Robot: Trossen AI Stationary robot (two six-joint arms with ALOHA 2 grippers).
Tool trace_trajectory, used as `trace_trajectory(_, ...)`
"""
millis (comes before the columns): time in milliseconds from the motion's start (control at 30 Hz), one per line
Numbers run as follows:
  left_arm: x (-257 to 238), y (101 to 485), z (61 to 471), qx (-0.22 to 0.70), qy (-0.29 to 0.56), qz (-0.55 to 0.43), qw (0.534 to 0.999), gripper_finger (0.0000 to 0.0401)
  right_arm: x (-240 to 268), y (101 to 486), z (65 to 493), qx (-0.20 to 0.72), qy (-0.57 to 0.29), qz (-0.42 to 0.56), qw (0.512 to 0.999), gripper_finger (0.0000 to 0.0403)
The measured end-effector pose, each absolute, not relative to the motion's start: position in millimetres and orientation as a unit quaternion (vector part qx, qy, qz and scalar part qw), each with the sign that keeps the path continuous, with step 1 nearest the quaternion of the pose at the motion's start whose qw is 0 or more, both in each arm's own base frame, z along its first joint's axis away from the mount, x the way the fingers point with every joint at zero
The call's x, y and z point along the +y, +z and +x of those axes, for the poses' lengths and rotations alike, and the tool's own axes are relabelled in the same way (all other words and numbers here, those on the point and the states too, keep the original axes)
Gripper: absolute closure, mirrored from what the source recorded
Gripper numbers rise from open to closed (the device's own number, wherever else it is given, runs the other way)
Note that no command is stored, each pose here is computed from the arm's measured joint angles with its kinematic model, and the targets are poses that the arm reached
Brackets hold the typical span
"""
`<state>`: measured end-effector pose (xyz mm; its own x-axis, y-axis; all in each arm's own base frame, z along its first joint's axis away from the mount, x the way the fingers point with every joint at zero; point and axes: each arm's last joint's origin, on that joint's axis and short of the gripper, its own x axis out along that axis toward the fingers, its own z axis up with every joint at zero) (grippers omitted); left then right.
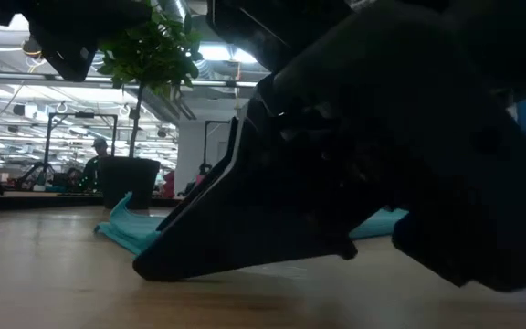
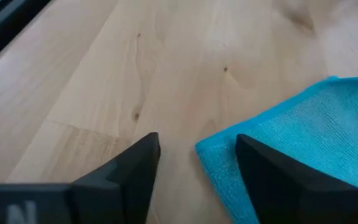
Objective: Roll microfiber towels into tight, uniform cylinder then place into a basket
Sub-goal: Fold the blue towel
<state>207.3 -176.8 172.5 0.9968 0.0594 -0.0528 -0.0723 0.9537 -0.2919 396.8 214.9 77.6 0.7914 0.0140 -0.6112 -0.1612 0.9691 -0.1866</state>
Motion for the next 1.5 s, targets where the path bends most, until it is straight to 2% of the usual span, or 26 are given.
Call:
trace_trajectory(133,-174.9,170.3,208.7,0.03,0.038,-0.139,0.989,0.0201,215.9,77.0,396.1,0.319,0.044,-0.124,0.939,0.0235)
trace_trajectory(367,-176.4,158.6,207.3,0.086,0.0,-0.097,0.992,0.0201,217.5,76.9,394.5,0.318,0.042,-0.127,0.939,0.0371)
trace_trajectory(433,-176.0,154.3,206.5,0.106,-0.005,-0.08,0.991,0.0201,216.7,80.4,393.5,0.317,0.033,-0.131,0.939,0.0392)
trace_trajectory(600,-175.7,144.8,204.0,0.154,-0.032,-0.032,0.987,0.0201,213.3,100.3,389.1,0.303,-0.028,-0.128,0.944,0.0396)
trace_trajectory(733,-175.1,142.7,203.4,0.162,-0.034,-0.003,0.986,0.0201,212.3,124.2,387.7,0.268,-0.038,-0.085,0.959,0.0398)
trace_trajectory(900,-177.2,150.8,213.8,0.147,-0.036,0.057,0.987,0.0201,210.2,131.1,384.5,0.258,-0.04,-0.064,0.963,0.04)
trace_trajectory(1100,-181.0,142.7,230.6,0.161,-0.046,0.128,0.977,0.0201,204.1,134.0,387.9,0.255,-0.049,-0.043,0.965,0.0401)
trace_trajectory(1267,-182.0,113.4,233.9,0.24,-0.024,0.202,0.949,0.0201,202.3,134.5,387.1,0.262,-0.057,-0.037,0.963,0.0401)
trace_trajectory(1500,-183.3,104.4,233.1,0.266,-0.014,0.19,0.945,0.0201,201.6,134.3,387.1,0.263,-0.063,-0.039,0.962,0.0402)
